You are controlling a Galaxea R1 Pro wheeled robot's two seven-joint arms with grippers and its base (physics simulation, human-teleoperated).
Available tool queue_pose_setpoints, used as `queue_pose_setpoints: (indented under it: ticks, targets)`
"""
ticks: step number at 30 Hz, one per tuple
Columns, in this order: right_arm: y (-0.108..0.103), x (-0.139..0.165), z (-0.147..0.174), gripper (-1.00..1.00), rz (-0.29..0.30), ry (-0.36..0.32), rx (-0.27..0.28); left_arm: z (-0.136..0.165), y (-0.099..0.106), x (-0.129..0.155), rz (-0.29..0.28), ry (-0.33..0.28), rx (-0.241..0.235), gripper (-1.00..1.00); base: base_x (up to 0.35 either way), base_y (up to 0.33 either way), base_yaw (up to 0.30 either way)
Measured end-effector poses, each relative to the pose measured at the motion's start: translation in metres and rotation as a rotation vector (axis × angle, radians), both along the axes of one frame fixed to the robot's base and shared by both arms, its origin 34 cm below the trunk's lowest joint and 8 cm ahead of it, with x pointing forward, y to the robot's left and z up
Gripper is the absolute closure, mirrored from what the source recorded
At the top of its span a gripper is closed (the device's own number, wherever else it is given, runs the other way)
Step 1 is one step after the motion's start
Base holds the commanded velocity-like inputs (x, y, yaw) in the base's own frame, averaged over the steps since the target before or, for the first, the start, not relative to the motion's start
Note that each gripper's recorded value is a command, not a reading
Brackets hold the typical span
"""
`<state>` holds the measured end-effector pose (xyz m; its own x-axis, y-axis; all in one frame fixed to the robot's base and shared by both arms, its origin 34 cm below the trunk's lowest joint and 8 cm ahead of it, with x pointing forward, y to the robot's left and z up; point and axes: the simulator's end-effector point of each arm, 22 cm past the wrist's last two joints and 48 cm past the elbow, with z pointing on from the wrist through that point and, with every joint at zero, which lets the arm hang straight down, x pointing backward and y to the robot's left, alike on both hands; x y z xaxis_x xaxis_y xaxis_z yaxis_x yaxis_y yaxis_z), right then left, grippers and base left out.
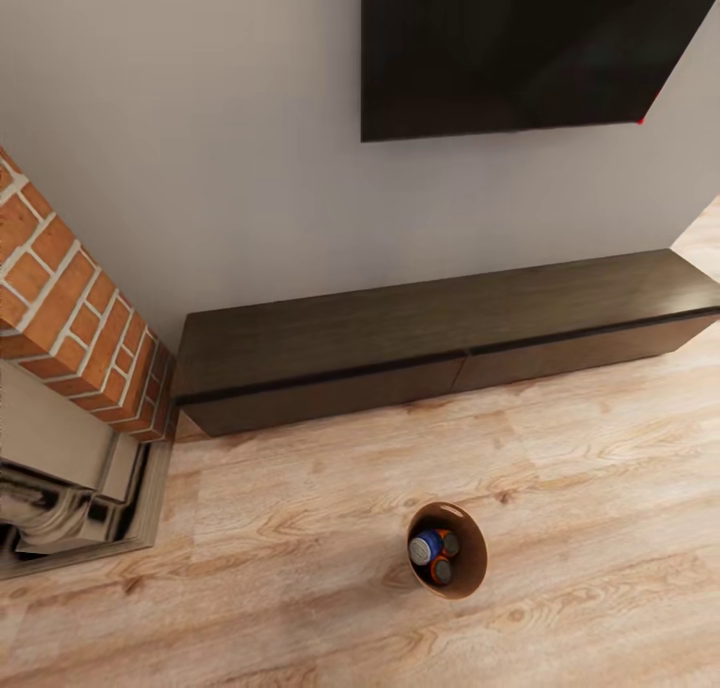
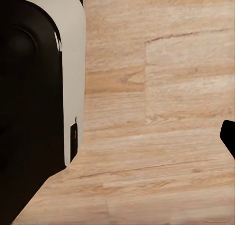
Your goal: Put the three can of soda from the living room inside the tash can in the kitchen.
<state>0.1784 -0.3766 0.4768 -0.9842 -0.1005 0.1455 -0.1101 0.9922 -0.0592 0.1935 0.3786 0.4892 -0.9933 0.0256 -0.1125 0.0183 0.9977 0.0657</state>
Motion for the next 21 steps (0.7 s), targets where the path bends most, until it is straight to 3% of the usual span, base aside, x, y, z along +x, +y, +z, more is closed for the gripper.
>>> queue_pose_setpoints:
  ticks: [13,21]
  targets:
    - [-0.002,-0.003,0.019,-1.0,-0.005,0.002,-0.011,0.019,0.007,-0.002,0.003,0.003,0.034,-1.0,0.0,0.0,0.0]
    - [-0.006,-0.005,0.03,-1.0,-0.088,-0.007,-0.037,0.031,0.014,-0.007,0.003,0.009,0.046,-1.0,0.0,0.0,0.0]
